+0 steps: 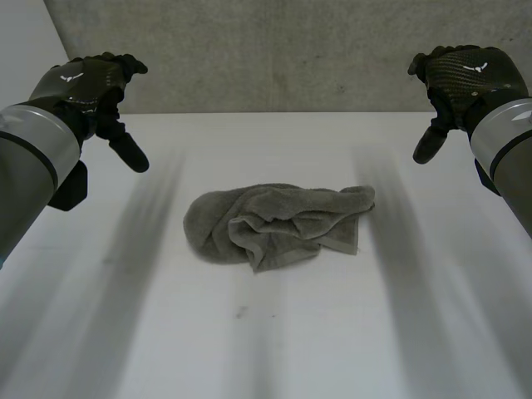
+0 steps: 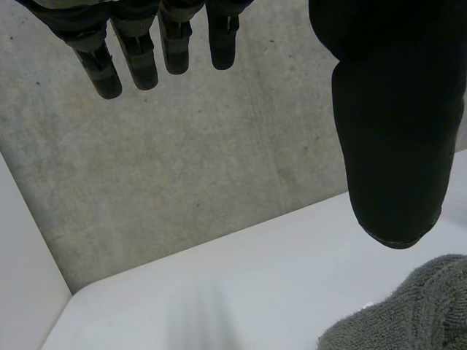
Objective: Fold the towel.
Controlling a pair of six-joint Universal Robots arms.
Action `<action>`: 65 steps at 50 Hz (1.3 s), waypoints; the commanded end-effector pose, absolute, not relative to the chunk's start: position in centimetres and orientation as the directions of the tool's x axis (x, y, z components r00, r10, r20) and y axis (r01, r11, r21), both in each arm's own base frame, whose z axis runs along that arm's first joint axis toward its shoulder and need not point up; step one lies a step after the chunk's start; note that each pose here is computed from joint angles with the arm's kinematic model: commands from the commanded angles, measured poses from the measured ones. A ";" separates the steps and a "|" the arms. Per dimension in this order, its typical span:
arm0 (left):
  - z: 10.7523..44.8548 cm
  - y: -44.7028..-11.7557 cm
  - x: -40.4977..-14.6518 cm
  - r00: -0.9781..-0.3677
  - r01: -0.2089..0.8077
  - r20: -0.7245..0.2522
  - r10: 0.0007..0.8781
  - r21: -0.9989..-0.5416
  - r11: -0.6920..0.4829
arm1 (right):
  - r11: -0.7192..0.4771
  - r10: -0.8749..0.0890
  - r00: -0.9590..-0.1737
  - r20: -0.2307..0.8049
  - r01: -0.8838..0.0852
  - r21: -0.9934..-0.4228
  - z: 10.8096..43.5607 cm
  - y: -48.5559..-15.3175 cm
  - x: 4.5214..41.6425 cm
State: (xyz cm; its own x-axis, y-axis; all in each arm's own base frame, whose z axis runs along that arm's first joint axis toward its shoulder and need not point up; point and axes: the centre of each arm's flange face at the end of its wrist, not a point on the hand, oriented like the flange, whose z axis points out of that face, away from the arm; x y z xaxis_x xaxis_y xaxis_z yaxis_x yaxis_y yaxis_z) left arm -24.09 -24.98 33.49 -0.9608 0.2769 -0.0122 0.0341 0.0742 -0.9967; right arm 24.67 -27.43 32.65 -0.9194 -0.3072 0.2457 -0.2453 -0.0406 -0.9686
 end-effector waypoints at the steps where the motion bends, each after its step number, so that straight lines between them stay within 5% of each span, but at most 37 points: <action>1: 32.9 -25.3 -24.3 -0.960 0.044 -0.017 0.281 -0.995 0.090 | -0.039 -0.308 -0.920 0.244 -0.244 -0.969 32.6 -27.5 24.7; 9: 30.8 -26.5 -25.1 -0.958 0.059 -0.021 0.287 -0.991 0.122 | -0.043 -0.344 -0.907 0.243 -0.243 -0.969 32.4 -27.5 25.1; 19: 24.9 -28.8 -27.7 -0.921 0.100 -0.014 0.390 -0.975 0.199 | 0.054 -0.502 -0.838 0.215 -0.278 -0.959 26.9 -29.3 27.2; 23: 21.4 -27.6 -30.0 -0.871 0.143 0.011 0.492 -0.951 0.274 | 0.074 -0.510 -0.834 0.211 -0.286 -0.955 24.1 -30.7 27.9; 28: 19.4 -25.7 -31.1 -0.843 0.178 0.026 0.537 -0.929 0.323 | 0.069 -0.515 -0.827 0.223 -0.300 -0.951 18.9 -32.8 28.9; 36: 17.6 -22.9 -32.5 -0.803 0.211 0.024 0.596 -0.924 0.320 | 0.039 -0.534 -0.804 0.263 -0.335 -0.942 15.5 -33.7 29.8; 44: 16.3 -24.0 -33.1 -0.830 0.171 -0.006 0.558 -0.954 0.245 | 0.014 -0.540 -0.761 0.359 -0.435 -0.900 13.9 -33.6 29.8; 65: 14.2 -25.8 -33.9 -0.857 0.154 -0.028 0.515 -0.967 0.204 | -0.028 -0.522 -0.767 0.373 -0.421 -0.907 13.1 -33.8 30.0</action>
State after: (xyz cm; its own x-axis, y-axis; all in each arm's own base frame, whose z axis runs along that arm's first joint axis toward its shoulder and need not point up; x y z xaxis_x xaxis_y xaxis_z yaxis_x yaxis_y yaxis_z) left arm -33.69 -25.47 14.61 -0.8570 0.5146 -0.0267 0.1511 0.2015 -0.9678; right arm 29.84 -33.67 13.15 -0.7632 -0.5322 0.3664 -0.4323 -0.0008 -0.9017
